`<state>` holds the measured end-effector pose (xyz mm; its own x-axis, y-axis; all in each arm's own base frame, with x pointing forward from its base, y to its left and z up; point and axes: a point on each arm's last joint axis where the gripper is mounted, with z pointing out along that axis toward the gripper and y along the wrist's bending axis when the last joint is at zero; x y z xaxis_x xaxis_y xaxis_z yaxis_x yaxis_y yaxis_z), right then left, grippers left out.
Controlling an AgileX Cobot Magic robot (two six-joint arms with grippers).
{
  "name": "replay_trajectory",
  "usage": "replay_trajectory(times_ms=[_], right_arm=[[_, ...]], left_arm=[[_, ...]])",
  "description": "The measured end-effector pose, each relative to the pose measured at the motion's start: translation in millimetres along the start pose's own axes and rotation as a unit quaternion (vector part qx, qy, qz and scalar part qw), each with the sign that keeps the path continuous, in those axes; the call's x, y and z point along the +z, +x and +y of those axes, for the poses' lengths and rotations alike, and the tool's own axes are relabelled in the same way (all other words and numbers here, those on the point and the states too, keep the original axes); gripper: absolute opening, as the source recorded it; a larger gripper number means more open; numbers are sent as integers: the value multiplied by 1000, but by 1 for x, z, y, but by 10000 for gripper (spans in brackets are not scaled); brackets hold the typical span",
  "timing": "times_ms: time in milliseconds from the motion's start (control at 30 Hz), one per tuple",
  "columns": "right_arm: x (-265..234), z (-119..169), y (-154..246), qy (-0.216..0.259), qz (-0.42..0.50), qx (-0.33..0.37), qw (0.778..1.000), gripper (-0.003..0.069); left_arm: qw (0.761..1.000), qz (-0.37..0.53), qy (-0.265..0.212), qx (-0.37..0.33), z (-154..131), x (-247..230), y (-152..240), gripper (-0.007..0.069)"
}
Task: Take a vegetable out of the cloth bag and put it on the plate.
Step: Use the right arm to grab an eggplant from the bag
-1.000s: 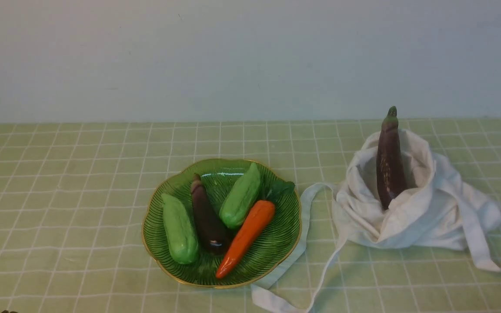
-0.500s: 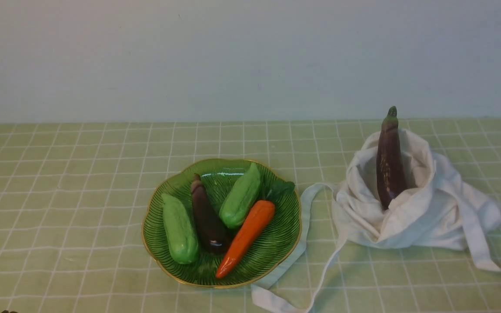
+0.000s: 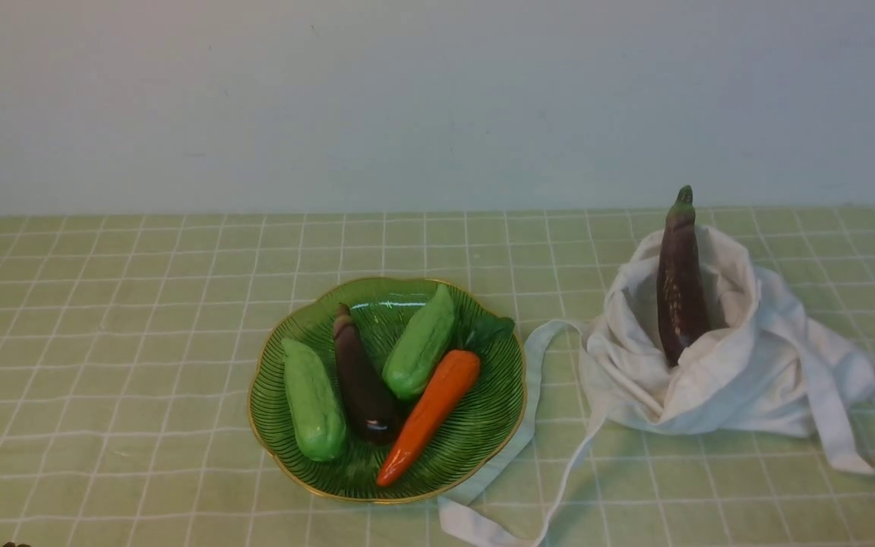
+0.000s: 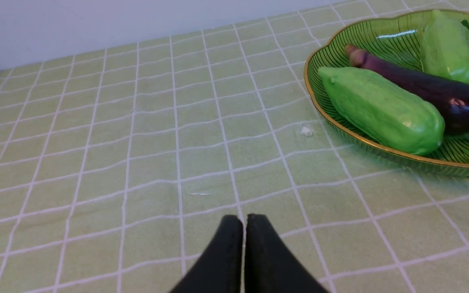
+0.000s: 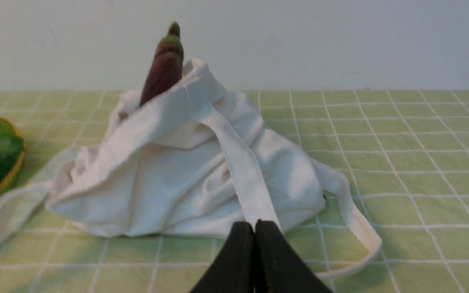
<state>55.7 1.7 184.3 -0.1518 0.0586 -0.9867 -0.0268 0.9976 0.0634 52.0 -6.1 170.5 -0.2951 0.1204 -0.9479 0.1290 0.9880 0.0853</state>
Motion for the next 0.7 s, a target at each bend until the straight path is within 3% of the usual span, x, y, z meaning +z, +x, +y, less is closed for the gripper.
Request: replay_trajectory(times_ms=[167, 233, 367, 700], right_arm=[[-1, 3, -16, -25, -86, 116, 989, -15], [-3, 2, -22, -32, -116, 192, 974, -15], [-3, 0, -24, -38, -126, 276, 952, -15], [-4, -2, -27, -34, -147, 292, 944, -15]], left_arm=[[1000, 0, 0, 0, 0, 0, 0, -5], [1000, 0, 0, 0, 0, 0, 0, -5], [1000, 0, 0, 0, 0, 0, 0, -5], [1000, 0, 0, 0, 0, 0, 0, -5]])
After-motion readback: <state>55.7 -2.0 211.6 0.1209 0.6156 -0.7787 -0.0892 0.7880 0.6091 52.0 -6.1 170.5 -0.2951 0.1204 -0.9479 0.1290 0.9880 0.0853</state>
